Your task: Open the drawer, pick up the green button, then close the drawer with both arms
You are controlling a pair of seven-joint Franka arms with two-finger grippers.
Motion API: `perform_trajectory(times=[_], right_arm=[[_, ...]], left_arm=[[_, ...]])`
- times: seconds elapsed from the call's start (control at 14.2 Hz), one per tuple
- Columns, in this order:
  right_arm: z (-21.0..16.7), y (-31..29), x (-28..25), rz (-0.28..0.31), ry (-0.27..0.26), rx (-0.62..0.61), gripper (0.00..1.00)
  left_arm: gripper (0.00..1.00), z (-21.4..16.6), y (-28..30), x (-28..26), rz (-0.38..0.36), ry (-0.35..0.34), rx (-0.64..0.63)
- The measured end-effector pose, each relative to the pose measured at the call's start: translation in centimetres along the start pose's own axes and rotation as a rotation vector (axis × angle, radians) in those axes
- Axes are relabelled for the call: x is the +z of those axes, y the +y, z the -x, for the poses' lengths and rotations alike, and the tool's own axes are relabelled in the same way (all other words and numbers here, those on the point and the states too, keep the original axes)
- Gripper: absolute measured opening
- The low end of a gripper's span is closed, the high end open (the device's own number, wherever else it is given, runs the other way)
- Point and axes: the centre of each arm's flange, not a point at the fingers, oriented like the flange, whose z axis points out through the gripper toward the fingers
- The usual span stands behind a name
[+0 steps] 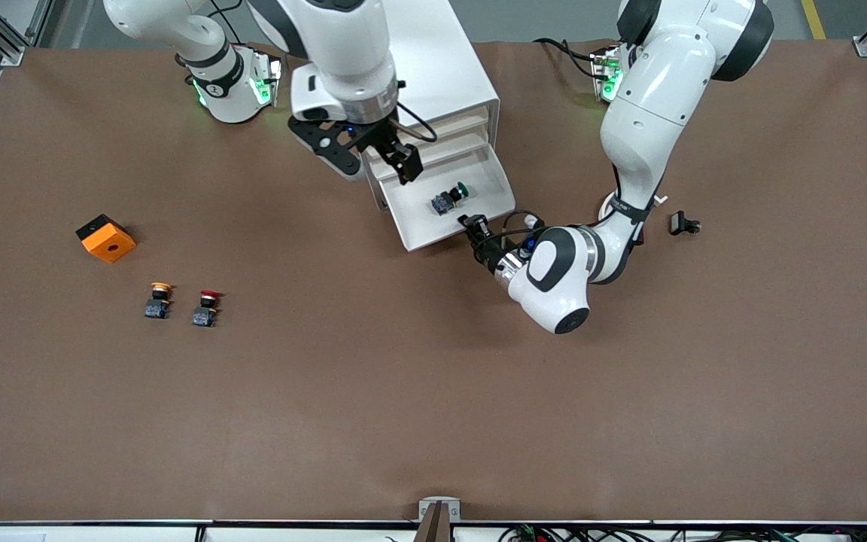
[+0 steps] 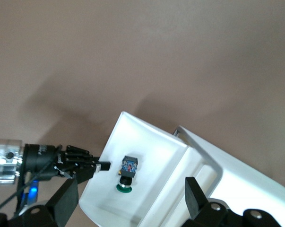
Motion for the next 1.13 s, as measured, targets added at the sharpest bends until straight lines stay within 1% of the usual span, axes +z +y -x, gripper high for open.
perform_trajectory(times=[0.21, 0.28, 0.35, 0.42, 0.49, 0.57, 0.71, 0.99, 1.13], right_arm=[[3.4, -1.8, 3.7, 0.01, 0.007, 0.025, 1.0], [4.4, -2.4, 5.0, 0.012, 0.01, 0.036, 1.0], [5.2, -2.8, 6.3, 0.015, 0.013, 0.045, 1.0], [5.7, -3.3, 7.6, 0.021, 0.016, 0.049, 1.0], [5.8, -3.7, 8.9, 0.029, 0.018, 0.053, 1.0], [5.7, -4.0, 10.2, 0.039, 0.021, 0.056, 1.0], [5.3, -4.4, 12.7, 0.056, 0.028, 0.062, 1.0], [4.6, -4.8, 17.8, 0.028, 0.035, 0.072, 1.0], [4.5, -4.7, 19.6, 0.036, 0.038, 0.073, 1.0]], left_arm=[[0.53, -0.3, 0.6, -1.9, 0.021, -0.026, -0.008], [0.65, -0.3, 0.6, -2.6, 0.026, -0.038, -0.004], [0.74, -0.1, 0.6, -3.4, 0.033, -0.05, 0.002], [0.86, 0.1, 0.4, -4.3, 0.041, -0.063, 0.009], [0.95, 0.3, 0.2, -5.4, 0.052, -0.076, 0.019], [1.0, 0.5, -0.1, -6.5, 0.069, -0.085, 0.031], [1.0, 0.8, -0.6, -8.9, 0.119, -0.084, 0.058], [1.0, 1.2, -2.3, -13.0, 0.239, -0.052, 0.105], [1.0, 1.0, -3.3, -15.2, 0.282, -0.066, 0.12]])
